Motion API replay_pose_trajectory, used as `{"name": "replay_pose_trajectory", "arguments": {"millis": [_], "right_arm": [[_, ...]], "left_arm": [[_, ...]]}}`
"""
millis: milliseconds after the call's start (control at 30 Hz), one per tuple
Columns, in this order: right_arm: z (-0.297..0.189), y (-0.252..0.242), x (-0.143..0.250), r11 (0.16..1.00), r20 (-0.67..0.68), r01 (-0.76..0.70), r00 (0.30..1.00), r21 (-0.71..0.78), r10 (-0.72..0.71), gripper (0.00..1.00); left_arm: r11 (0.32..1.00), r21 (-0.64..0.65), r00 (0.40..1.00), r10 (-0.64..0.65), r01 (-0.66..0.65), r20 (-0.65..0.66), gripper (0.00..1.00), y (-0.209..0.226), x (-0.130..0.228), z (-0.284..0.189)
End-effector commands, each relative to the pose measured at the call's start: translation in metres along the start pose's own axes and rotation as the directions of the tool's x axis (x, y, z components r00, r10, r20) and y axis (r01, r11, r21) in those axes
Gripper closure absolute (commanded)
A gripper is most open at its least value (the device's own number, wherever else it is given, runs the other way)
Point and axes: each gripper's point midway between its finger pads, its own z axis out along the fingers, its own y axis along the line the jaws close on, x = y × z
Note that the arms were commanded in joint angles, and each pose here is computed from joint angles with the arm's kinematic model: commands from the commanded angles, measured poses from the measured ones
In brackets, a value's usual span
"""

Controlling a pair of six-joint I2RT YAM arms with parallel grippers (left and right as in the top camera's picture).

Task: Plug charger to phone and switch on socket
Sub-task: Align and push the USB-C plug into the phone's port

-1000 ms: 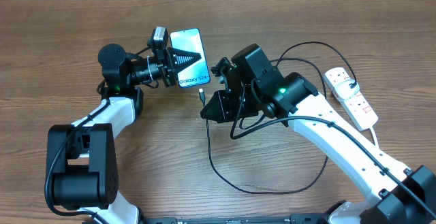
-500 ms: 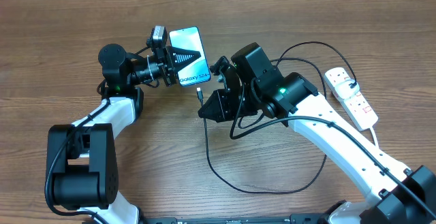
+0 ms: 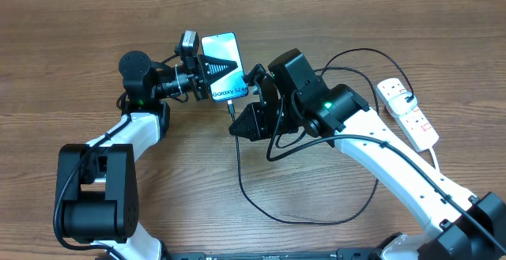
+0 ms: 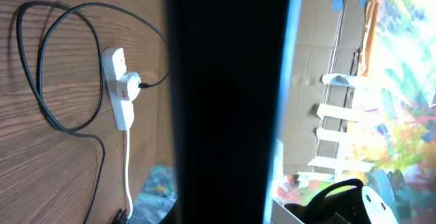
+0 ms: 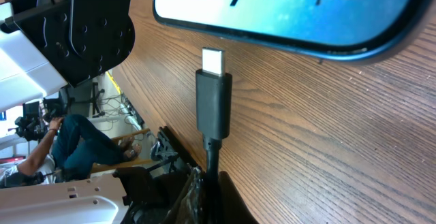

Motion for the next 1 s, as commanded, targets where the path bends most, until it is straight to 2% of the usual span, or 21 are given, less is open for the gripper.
{"name": "replay_pose_trajectory", "arguments": {"millis": [0,967], "right_arm": [[-0.004,0.006,0.0,1.0,0.016,0.019,1.0,-0.009,-0.019,0.96],[-0.005,-0.008,-0.004,0.998,0.042,0.006,0.999,0.07,-0.009,0.96]], "left_arm": [[1.0,0.002,0.999,0.02,-0.02,-0.042,0.96,-0.004,0.007,0.003],[0.999,-0.003,0.995,0.044,-0.044,-0.092,0.96,-0.003,0.015,0.002]]}}
